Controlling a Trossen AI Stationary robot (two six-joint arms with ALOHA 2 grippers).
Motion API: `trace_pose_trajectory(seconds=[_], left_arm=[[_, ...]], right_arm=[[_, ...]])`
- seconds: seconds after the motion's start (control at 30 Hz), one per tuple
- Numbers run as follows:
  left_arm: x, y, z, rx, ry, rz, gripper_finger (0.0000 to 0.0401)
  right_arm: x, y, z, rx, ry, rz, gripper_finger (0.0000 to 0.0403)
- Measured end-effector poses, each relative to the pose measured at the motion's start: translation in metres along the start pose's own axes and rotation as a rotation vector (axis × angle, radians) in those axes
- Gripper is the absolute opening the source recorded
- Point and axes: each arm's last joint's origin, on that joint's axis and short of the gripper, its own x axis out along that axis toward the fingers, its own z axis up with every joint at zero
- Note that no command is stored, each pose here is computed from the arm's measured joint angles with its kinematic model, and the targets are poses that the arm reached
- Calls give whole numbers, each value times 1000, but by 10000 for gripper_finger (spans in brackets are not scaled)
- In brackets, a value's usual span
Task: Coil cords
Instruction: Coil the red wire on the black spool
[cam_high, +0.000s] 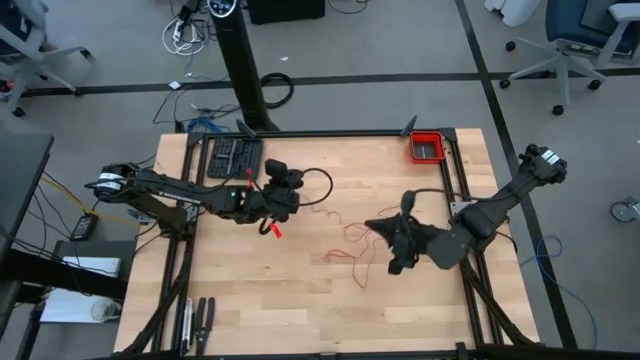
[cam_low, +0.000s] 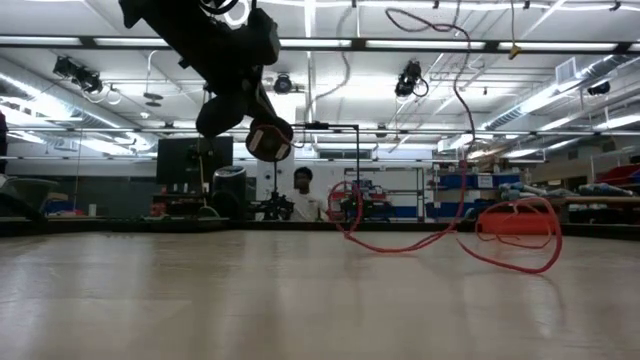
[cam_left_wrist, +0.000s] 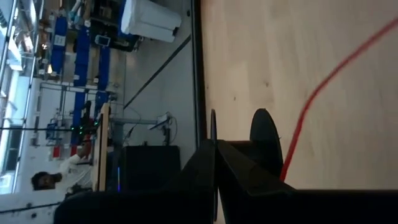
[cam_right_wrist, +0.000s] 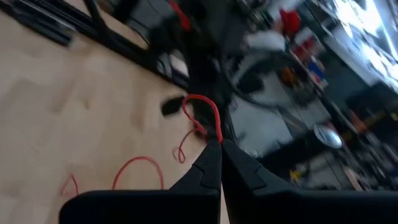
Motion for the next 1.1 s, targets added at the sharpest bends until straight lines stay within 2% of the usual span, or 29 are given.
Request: trace_pose_trajectory(seconds=[0.3,0.57,0.77,0.9,1.1], left_arm=[[0,-2,0,11,-16,-35,10],[0,-4,-4,40,18,-55,10],[0,-5,-15,98,154,17,10],[1,-6,-22,75,229,44,10],[-1,-7,-31,-27,301,100,10]], right_arm=[[-23,-22,-19,71,85,-146,0],[-28,-34,-30,116,121,-269,0],[-28,-36,-36,157,142,-300,0],[-27,-37,-37,189,140,-333,0],[-23,-40,-39,217,153,-352,0]])
